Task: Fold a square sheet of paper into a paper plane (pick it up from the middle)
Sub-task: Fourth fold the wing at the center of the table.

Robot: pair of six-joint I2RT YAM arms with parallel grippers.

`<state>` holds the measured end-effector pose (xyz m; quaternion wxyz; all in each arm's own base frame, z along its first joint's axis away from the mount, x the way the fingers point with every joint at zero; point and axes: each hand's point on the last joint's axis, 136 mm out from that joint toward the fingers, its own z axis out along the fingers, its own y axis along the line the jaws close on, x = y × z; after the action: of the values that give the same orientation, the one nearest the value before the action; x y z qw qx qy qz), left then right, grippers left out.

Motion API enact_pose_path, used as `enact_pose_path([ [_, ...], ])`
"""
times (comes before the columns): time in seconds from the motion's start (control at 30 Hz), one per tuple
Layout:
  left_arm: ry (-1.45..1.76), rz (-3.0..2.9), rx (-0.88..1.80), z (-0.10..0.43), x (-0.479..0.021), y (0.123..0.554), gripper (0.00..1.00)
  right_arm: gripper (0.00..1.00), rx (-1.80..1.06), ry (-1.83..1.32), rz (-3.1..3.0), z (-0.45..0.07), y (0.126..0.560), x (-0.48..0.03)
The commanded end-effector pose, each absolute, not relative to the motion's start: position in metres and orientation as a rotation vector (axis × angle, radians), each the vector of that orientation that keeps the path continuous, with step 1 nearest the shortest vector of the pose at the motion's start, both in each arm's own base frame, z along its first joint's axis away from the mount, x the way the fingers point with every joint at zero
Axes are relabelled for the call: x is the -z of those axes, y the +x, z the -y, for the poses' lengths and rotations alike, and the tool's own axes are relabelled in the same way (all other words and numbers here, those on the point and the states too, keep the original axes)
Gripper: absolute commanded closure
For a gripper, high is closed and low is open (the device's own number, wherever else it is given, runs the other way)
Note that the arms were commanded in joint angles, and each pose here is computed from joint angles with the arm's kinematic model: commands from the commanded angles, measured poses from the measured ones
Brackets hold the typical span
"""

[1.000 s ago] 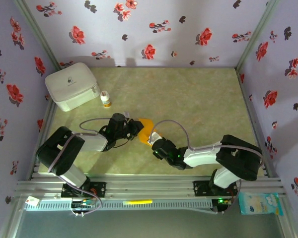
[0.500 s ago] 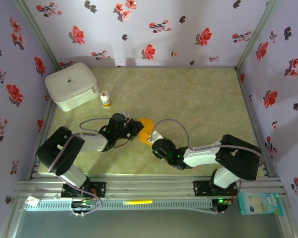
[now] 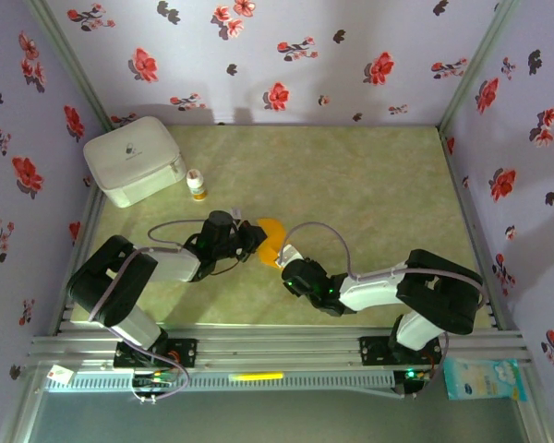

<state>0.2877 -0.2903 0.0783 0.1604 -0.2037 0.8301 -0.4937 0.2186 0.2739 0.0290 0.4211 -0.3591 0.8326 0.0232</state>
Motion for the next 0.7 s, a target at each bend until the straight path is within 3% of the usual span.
enact_pose_path([
  [0.0, -0.515, -2.325, 1.447, 0.2974, -0.0974, 0.2918, 1.0, 0.79, -0.057, -0.85, -2.075, -0.2769, 0.223, -0.0333],
  [0.2, -0.52, -2.325, 1.446, 0.2966, -0.097, 0.2922, 1.0, 0.77, -0.046, -0.845, -2.073, -0.2754, 0.2239, -0.0331],
  [0.43, -0.52, -2.323, 1.444, 0.2963, -0.0975, 0.2926, 0.99, 0.88, -0.06, -0.841, -2.074, -0.277, 0.2234, -0.0341],
  [0.67, -0.517, -2.331, 1.405, 0.2894, -0.0985, 0.2919, 0.87, 0.95, -0.089, -0.844, -2.093, -0.2799, 0.2212, -0.0304],
])
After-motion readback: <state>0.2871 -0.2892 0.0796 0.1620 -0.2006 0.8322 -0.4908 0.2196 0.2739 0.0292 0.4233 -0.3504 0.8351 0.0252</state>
